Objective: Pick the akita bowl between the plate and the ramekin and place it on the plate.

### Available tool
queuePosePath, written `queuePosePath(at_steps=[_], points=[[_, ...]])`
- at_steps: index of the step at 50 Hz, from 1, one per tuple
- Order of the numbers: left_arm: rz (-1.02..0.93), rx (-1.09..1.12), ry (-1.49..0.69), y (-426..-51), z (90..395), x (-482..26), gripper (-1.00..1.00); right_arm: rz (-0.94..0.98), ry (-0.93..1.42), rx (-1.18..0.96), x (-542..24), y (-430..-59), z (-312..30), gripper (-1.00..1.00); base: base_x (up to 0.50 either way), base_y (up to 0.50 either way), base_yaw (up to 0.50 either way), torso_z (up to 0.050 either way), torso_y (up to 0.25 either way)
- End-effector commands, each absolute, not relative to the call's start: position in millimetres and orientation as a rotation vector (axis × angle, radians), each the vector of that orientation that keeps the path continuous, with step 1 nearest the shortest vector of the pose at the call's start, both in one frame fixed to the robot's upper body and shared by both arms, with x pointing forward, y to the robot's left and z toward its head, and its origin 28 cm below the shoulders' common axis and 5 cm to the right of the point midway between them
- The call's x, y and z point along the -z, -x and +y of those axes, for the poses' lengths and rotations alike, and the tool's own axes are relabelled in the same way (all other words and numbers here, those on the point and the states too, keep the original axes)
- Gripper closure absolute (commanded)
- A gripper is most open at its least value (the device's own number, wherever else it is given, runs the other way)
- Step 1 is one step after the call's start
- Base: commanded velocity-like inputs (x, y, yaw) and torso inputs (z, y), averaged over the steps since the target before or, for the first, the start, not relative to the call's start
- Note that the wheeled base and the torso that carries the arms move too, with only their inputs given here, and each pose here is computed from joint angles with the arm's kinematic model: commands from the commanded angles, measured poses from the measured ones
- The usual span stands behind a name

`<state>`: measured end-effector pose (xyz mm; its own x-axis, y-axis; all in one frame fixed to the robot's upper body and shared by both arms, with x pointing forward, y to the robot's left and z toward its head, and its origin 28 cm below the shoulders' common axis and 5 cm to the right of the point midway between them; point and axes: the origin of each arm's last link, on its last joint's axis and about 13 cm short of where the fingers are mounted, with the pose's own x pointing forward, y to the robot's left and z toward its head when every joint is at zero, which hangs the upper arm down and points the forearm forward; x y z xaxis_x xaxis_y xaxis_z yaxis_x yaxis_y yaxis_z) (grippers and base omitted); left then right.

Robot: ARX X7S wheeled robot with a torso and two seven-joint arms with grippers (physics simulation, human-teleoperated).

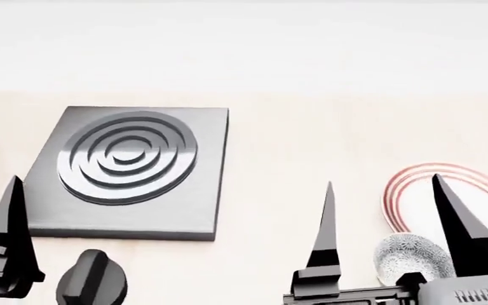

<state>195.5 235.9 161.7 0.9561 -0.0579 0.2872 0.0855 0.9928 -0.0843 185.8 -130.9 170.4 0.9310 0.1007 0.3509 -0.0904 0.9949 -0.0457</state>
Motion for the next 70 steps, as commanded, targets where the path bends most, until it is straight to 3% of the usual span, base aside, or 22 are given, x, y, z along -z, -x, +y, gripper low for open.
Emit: queuePosePath(at_steps=[1,40,50,70], points=[[-0.281,0.093,0.083,-196,235,-174,-1.00,-0.330,0.031,-0.136,-181,-186,-134,-1.00,-0.27,-0.50,0.00,0.000,0.000],[-0.291,0.113,0.078,-196,234,-182,-1.00,-0.331,0.029,-0.150,-194,-184,-139,-1.00,-0.22,-0.50,0.00,0.000,0.000],[-0.289,0.105,0.079,-195,235,-182,-1.00,-0.315,0.028,-0.141,-189,-185,-138,-1.00,0.00,0.00,0.00,0.000,0.000],[-0.272,0.092,0.088,-197,237,-180,-1.00,-0.349,0.071,-0.139,-190,-185,-136,-1.00,0.47,-0.03,0.00,0.000,0.000]])
